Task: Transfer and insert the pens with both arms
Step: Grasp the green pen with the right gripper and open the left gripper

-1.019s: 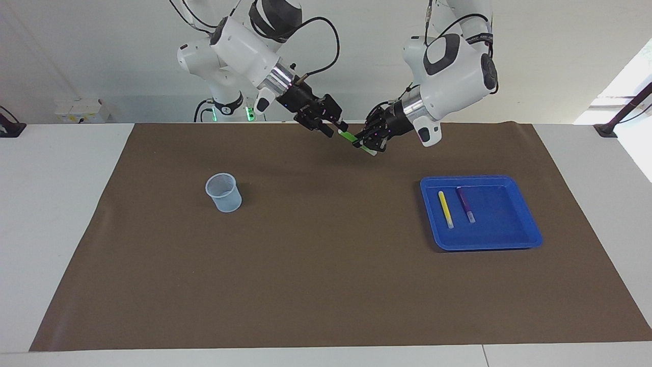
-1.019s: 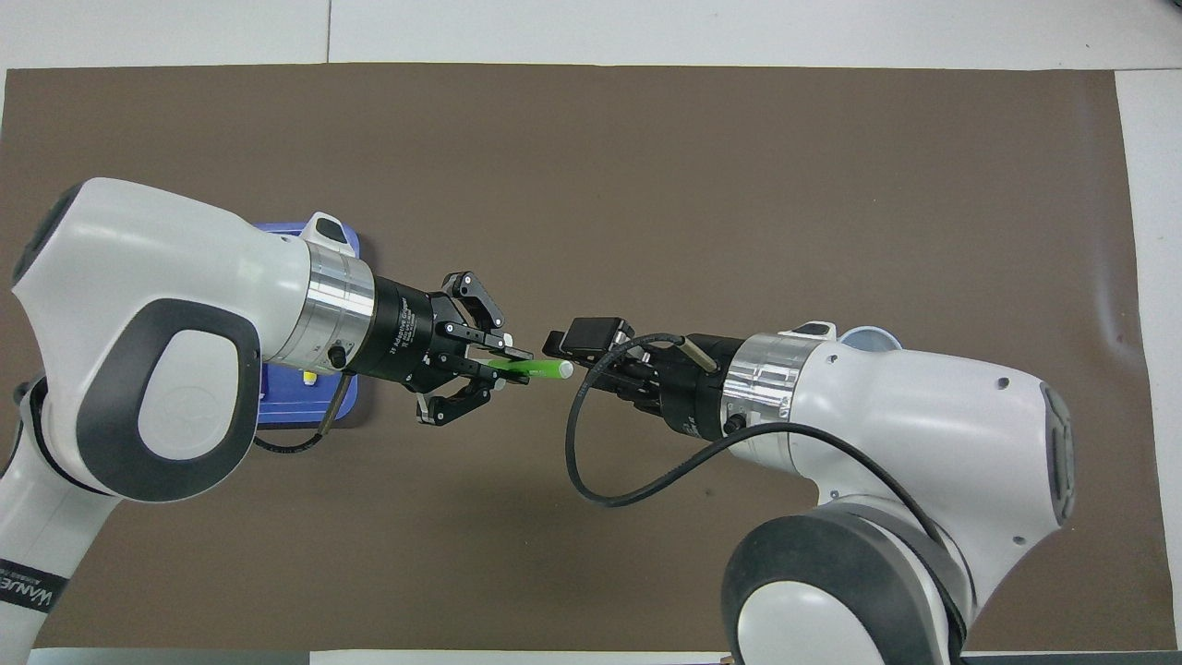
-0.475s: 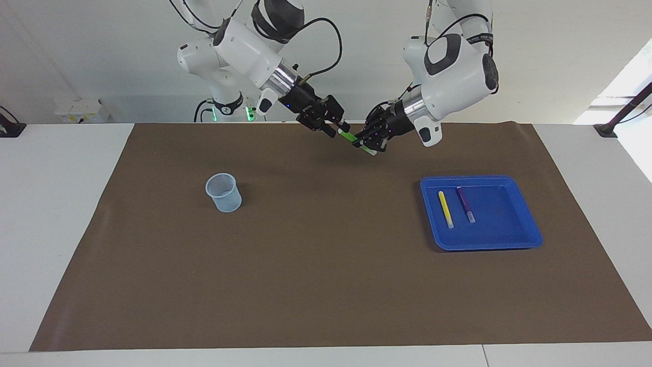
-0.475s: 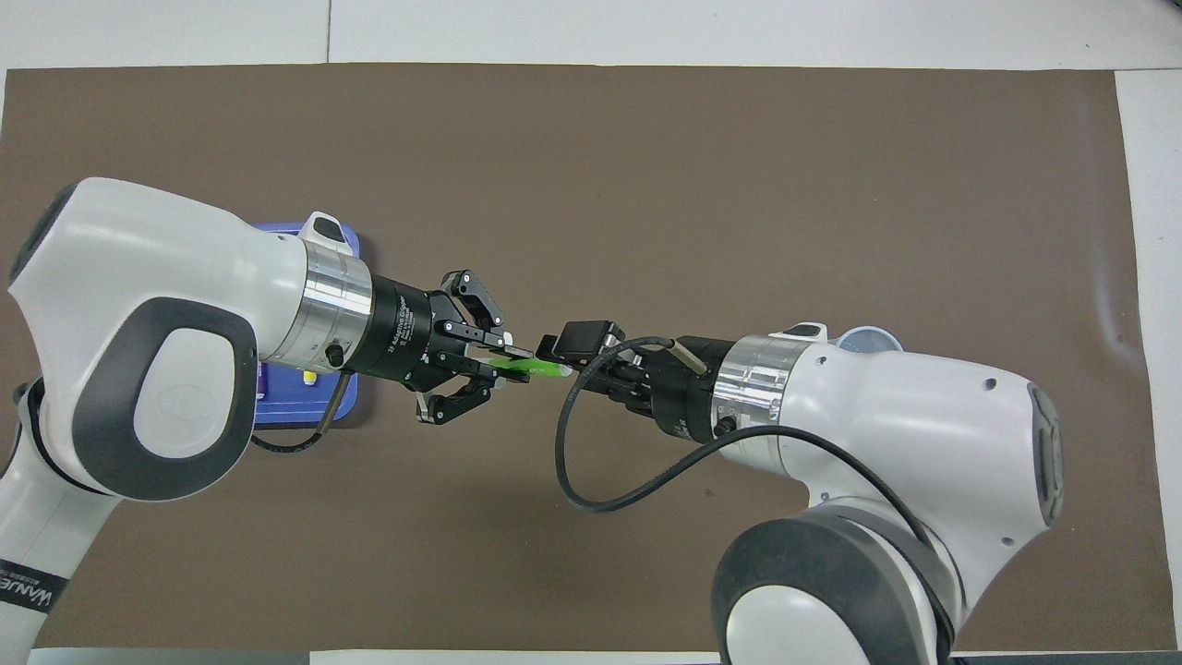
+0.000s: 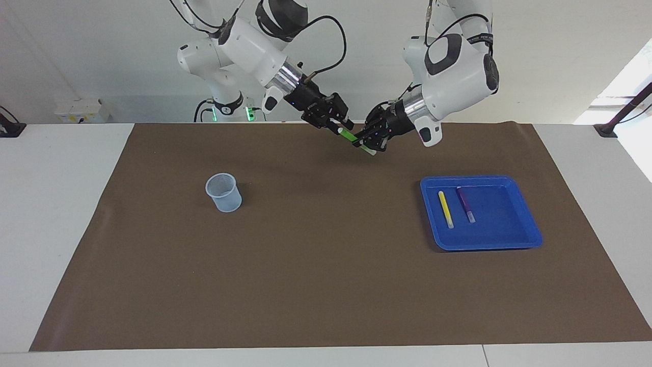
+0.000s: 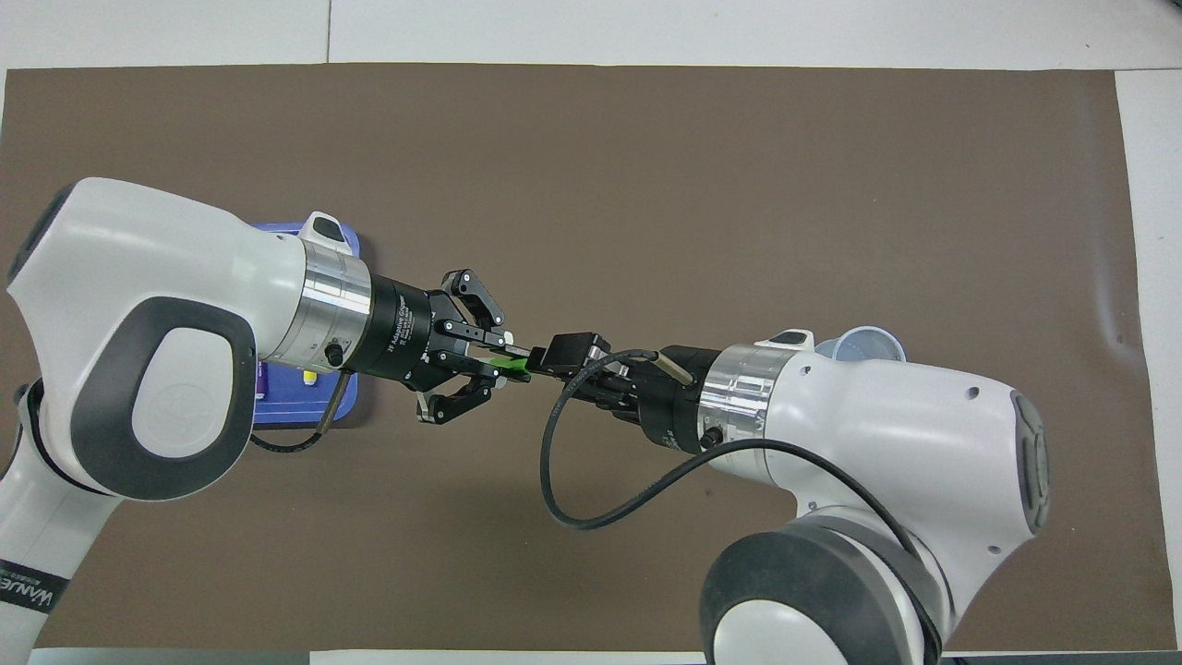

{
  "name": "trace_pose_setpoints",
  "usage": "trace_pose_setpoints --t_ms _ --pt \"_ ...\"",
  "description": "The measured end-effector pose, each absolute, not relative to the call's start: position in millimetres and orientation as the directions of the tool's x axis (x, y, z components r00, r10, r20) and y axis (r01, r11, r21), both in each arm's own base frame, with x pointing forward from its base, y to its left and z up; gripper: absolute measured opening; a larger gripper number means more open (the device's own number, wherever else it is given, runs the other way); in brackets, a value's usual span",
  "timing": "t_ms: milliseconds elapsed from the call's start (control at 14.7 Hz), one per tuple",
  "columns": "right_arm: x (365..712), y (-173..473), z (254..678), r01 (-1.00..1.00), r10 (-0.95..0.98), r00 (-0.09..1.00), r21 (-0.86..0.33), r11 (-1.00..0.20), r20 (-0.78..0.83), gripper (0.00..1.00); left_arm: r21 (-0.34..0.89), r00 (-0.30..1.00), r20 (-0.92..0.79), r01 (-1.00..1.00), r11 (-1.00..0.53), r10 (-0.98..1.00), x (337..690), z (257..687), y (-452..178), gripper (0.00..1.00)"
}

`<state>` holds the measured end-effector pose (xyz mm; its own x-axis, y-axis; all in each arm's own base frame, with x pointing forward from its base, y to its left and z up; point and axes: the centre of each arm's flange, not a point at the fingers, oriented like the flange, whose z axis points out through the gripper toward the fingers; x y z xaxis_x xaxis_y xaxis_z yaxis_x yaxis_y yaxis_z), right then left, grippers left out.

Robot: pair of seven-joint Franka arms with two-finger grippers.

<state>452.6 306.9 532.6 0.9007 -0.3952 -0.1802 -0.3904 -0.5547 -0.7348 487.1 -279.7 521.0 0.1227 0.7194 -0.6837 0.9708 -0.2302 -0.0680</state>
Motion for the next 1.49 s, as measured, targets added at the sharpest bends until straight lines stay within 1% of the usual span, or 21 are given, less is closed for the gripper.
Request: trace_pose_setpoints --t_ms 272,340,407,543,611,679,1086,1154,1222,1494 --pt "452.9 306.5 532.5 -0.391 -0.396 0.9 -0.735 -0.554 -0.18 0.5 -0.068 0.122 -0.684 0.971 -0.23 0.719 487.2 521.1 -279.6 0.17" --pt "453.0 306.4 532.6 -0.391 -0.397 0.9 -0.735 -0.554 -0.18 0.47 -0.068 0.122 -0.684 0.971 -0.23 0.719 487.2 521.1 -279.6 0.17" --pt "453.3 306.1 532.5 -0.391 -0.398 0.9 -0.735 -0.554 -0.18 0.4 -0.068 0.122 -0.684 0.971 -0.23 0.719 487.2 521.2 -279.6 0.17" --pt "454.1 305.1 532.2 -0.393 -0.4 0.899 -0.735 -0.553 -0.18 0.37 -0.068 0.122 -0.685 0.971 -0.23 0.719 487.2 521.2 -279.6 0.17" --pt "454.4 304.6 531.8 -0.394 -0.401 0.898 -0.734 -0.553 -0.18 0.23 -0.067 0.122 -0.685 0.971 -0.229 0.718 487.4 521.3 -279.5 0.17" --pt "454.8 304.5 531.3 -0.394 -0.401 0.898 -0.733 -0.554 -0.18 0.18 -0.066 0.121 -0.685 0.972 -0.227 0.718 487.8 521.5 -278.8 0.17" --pt "454.9 304.7 531.3 -0.394 -0.401 0.898 -0.733 -0.554 -0.18 0.18 -0.063 0.126 -0.685 0.971 -0.23 0.717 487.9 521.6 -278.5 0.17" --pt "455.0 304.6 531.4 -0.394 -0.401 0.898 -0.734 -0.554 -0.18 0.18 -0.057 0.133 -0.686 0.97 -0.235 0.715 487.9 521.8 -278.5 0.21" --pt "455.2 304.4 531.3 -0.394 -0.401 0.898 -0.733 -0.554 -0.18 0.18 -0.053 0.139 -0.686 0.969 -0.239 0.714 487.8 522.2 -278.5 0.33" --pt "455.9 303.7 530.4 -0.397 -0.402 0.897 -0.732 -0.554 -0.182 0.18 -0.044 0.147 -0.687 0.969 -0.243 0.711 487.6 524.4 -277.4 0.76"
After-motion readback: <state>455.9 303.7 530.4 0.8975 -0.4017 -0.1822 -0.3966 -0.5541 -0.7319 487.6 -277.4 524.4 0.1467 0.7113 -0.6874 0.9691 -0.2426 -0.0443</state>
